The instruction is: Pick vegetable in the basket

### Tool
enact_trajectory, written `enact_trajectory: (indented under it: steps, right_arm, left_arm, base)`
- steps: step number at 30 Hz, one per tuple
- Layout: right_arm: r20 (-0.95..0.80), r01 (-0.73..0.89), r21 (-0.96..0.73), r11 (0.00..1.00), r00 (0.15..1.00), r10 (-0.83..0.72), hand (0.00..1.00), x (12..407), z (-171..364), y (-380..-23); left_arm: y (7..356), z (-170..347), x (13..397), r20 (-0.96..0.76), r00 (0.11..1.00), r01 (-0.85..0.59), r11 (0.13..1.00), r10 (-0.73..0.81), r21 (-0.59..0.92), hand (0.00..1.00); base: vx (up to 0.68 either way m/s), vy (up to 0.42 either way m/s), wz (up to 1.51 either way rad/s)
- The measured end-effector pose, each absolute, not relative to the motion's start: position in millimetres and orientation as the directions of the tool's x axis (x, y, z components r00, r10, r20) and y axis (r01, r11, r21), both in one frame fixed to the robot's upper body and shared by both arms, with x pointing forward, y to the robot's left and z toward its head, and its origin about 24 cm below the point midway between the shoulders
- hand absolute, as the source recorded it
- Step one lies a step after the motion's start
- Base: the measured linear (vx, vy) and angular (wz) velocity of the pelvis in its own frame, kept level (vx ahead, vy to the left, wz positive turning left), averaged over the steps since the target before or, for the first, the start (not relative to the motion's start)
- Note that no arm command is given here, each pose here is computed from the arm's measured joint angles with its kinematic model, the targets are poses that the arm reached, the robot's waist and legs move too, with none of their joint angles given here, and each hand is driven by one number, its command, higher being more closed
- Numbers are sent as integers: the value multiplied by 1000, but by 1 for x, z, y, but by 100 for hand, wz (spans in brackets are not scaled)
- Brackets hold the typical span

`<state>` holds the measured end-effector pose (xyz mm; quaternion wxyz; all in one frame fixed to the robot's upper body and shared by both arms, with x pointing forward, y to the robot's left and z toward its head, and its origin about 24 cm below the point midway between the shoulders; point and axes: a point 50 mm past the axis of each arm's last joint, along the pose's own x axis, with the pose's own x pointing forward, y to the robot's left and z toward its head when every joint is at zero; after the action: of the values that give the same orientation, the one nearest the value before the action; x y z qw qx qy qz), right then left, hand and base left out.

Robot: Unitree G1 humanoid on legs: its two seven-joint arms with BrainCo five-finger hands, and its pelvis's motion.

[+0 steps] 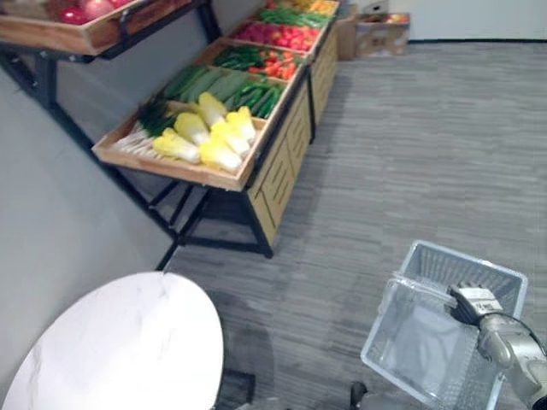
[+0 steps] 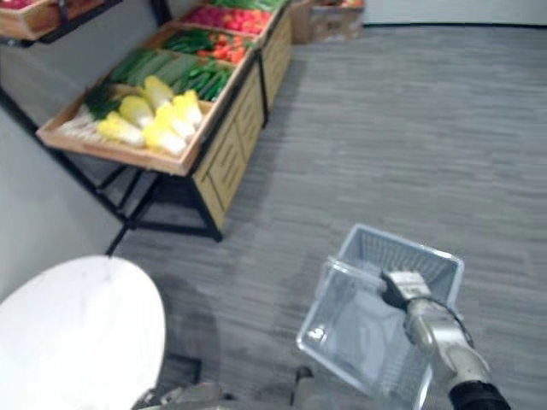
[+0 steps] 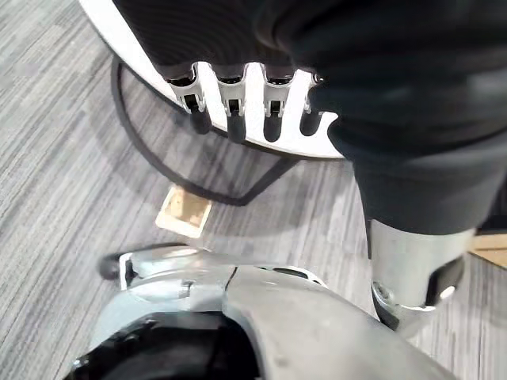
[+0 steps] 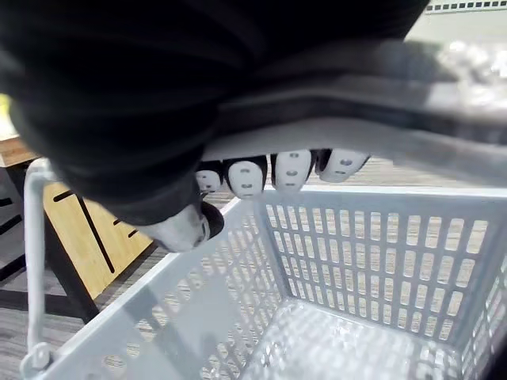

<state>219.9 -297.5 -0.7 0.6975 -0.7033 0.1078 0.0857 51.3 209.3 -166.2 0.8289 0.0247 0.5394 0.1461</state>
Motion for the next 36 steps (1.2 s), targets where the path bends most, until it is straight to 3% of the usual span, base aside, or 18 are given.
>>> enact_trajectory:
  steps: [7, 14, 20, 28, 32, 34, 36]
  right_arm:
    - [-265, -265, -964, -16, 964, -14, 100, 221, 3, -297]
    - [-290, -290, -956, 33, 957, 8, 100, 218, -11, -283]
    - [-284, -278, -954, 110, 958, -40, 100, 217, -22, -276]
    - [-304, -283, -948, 147, 941, -147, 100, 208, -30, -294]
    - [-319, -288, -944, 159, 920, -226, 100, 200, -34, -306]
    - [-305, -254, -949, 188, 893, -331, 100, 199, -32, -323]
    - [-309, -255, -947, 193, 887, -343, 100, 195, -33, -325]
  left_arm:
    - [202, -166, 60, -879, 405, -220, 960, 253, 175, 0]
    - [208, -168, 35, -902, 336, -219, 954, 271, 205, 0]
    - [225, -163, 44, -884, 382, -79, 962, 270, 260, 0]
    - [222, -150, 99, -805, 539, -83, 966, 249, 243, 0]
    - [229, -147, 98, -794, 543, -101, 960, 272, 260, 0]
    - [216, -151, 98, -808, 532, -112, 967, 253, 229, 0]
    - [210, -152, 100, -809, 535, -123, 969, 245, 212, 0]
  base:
    - [194, 193, -33]
    - [298, 235, -25]
    - [383, 131, 38]
    - [405, -108, 68]
    - [465, -372, 68]
    - [454, -431, 51]
    - [406, -378, 47]
